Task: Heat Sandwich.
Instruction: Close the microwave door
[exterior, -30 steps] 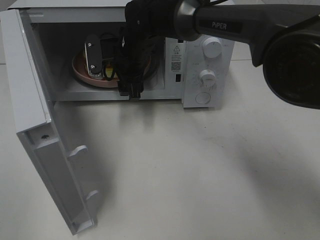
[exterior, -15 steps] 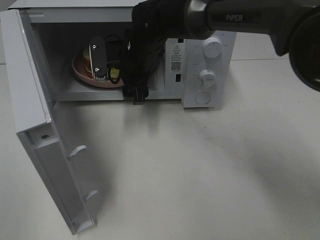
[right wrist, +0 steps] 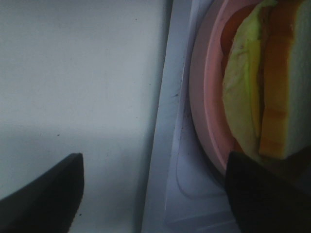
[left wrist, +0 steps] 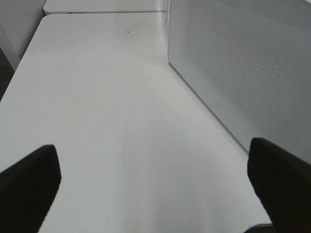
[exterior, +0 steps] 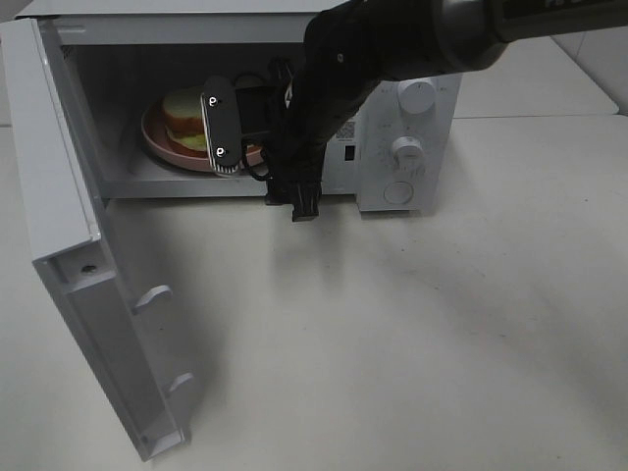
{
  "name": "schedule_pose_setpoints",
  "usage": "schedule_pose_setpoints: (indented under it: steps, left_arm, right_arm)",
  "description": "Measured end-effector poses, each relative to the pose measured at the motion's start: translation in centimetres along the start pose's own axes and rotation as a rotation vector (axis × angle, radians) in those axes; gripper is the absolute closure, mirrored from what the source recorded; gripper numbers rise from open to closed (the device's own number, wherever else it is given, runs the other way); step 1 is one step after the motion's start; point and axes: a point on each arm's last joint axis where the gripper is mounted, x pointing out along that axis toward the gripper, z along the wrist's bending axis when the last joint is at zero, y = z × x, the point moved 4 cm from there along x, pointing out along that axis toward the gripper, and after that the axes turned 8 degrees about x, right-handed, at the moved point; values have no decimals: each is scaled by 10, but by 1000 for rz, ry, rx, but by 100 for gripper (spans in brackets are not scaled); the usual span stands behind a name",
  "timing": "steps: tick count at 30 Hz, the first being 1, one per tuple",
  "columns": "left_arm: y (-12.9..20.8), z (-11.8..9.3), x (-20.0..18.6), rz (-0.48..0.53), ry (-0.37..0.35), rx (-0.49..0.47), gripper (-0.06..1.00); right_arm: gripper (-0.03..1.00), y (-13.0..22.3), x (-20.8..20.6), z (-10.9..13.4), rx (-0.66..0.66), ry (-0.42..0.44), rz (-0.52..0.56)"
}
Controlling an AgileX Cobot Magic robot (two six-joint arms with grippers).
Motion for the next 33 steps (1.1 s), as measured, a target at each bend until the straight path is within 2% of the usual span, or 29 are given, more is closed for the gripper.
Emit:
schedule_pose_setpoints:
  steps: [5,19,27,33]
  left_arm:
    - [0,0,0,0,0,0,-5]
    - [0,0,0,0,0,0,-5]
    - [0,0,0,0,0,0,-5]
    - [0,0,0,0,0,0,-5]
  right_arm:
    - [20,6,-20,9,29,16,-15]
    - [20,35,-71,53,79,-7,-8]
    - [20,51,-96,77,185,-21,1]
    - [20,61,-123,92,332,-4,-12]
